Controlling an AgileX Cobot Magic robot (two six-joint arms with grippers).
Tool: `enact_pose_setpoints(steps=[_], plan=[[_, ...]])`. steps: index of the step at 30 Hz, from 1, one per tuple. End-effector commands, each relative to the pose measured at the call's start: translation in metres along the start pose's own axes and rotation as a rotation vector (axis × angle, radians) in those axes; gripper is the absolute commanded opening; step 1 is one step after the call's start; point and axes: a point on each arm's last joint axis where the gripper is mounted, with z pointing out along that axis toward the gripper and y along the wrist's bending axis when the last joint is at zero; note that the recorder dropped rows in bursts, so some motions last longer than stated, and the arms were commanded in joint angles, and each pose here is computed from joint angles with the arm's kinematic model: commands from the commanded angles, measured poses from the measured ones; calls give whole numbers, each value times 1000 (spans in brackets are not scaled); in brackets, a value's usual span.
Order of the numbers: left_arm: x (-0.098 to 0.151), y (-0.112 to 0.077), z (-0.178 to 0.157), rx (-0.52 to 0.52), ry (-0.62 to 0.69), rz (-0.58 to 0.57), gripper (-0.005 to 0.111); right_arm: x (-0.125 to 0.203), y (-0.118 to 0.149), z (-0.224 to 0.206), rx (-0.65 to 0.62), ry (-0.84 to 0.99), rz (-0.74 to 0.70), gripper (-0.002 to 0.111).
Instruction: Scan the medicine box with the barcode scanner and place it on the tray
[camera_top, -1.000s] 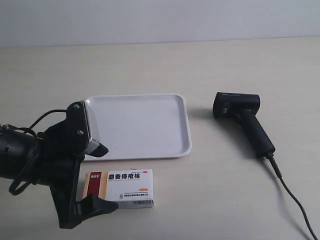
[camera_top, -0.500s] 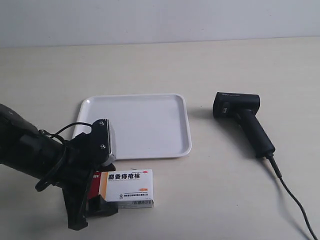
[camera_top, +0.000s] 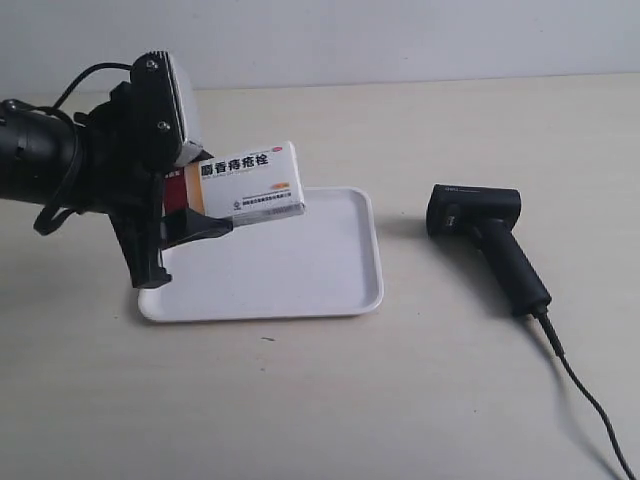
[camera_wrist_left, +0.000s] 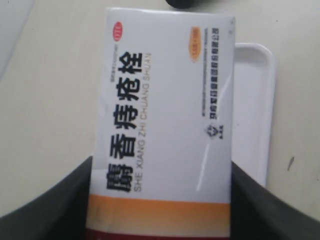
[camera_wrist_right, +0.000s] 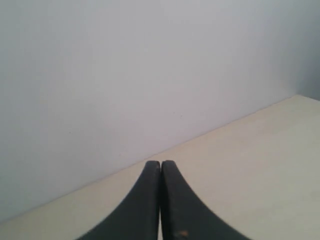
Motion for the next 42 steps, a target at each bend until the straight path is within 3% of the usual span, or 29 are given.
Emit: enact_pose_setpoints(steps=[1,6,11,15,21,26,34,42], plan=[[19,11,17,151,4,8,0,-13,4,21,50,99,22,0],[37,16,40,183,60,-3,0,11,-5,73,181,450,7,0],[34,24,45,179,52,13,0,44,18,138,110,769,-127,2],[33,24,45,182,50,19,0,80,29,178,90,937,-196,27],[33,24,45,181,51,19,0,117,51,212,11,1051,-304,66],[33,24,45,182,50,19,0,130,54,232,-23,1067,-369,79],[33,24,45,186,48,17,0,153,49,249,-32,1109,-424,75],[33,24,45,187,49,16,0,139,54,243,-63,1150,-466,11]])
